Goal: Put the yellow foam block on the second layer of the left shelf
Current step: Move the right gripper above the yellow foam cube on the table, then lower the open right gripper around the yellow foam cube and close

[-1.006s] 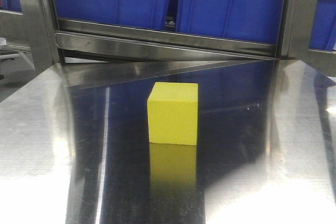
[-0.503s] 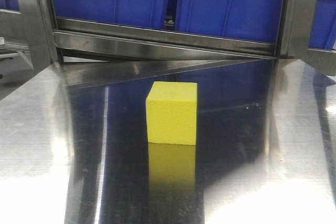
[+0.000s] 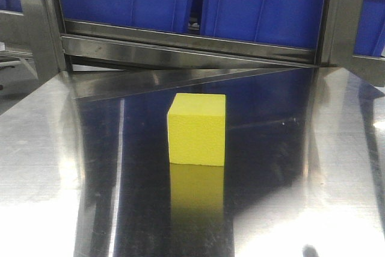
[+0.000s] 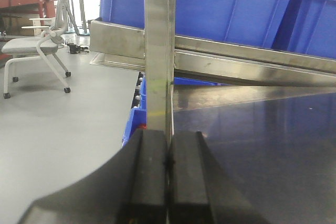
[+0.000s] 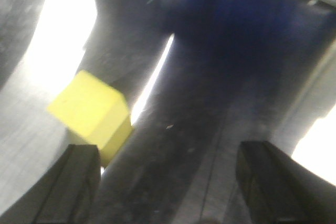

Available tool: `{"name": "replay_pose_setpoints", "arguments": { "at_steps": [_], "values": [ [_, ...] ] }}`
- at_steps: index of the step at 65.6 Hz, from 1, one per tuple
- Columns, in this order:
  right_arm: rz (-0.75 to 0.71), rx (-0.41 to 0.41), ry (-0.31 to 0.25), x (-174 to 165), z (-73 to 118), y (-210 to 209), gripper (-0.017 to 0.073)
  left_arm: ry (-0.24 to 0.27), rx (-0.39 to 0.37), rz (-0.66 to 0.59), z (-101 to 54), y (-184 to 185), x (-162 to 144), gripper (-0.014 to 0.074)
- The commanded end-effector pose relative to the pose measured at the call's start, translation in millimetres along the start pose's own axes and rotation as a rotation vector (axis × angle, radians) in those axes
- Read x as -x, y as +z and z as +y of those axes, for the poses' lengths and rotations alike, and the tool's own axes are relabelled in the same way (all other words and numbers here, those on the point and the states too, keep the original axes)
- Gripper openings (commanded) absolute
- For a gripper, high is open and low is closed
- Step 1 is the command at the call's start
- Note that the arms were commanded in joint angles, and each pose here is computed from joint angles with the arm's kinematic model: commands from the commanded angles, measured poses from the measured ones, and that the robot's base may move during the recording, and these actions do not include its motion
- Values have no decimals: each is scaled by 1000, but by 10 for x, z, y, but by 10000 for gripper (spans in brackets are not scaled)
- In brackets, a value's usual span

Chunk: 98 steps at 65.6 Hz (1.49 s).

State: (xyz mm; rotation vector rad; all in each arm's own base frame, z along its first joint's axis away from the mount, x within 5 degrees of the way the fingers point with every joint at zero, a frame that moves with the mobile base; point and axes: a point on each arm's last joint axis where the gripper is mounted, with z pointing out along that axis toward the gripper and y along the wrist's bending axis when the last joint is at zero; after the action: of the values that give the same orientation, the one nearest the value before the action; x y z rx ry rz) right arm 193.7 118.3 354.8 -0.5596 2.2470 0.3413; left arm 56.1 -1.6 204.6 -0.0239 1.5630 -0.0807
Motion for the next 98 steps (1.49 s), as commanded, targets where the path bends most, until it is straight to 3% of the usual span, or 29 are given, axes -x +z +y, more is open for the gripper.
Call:
{"name": "replay_pose_setpoints", "arguments": {
  "at_steps": [1,8,12,19,33,55,71,98],
  "values": [
    [-17,46,24,315,178,68,615,-6,-22,-62,-13,7,-8,137],
    [117,59,221,483,368,289,615,-6,-20,-56,-12,7,-14,137],
    [173,38,286,571,470,393,615,-6,-20,-56,-12,7,-14,137],
    [209,-2,301,690,637,626,615,-6,-20,-56,-12,7,-14,137],
    [236,-66,428,761,871,991,613,-6,-22,-62,-13,7,-8,137],
    [320,-203,396,615,861,1266,613,-6,-20,-56,-12,7,-14,137],
    [324,-209,424,586,876,1371,613,-6,-20,-56,-12,7,-14,137],
    [372,-217,414,410,900,1647,613,-6,-20,-56,-12,7,-14,137]
  ]
}}
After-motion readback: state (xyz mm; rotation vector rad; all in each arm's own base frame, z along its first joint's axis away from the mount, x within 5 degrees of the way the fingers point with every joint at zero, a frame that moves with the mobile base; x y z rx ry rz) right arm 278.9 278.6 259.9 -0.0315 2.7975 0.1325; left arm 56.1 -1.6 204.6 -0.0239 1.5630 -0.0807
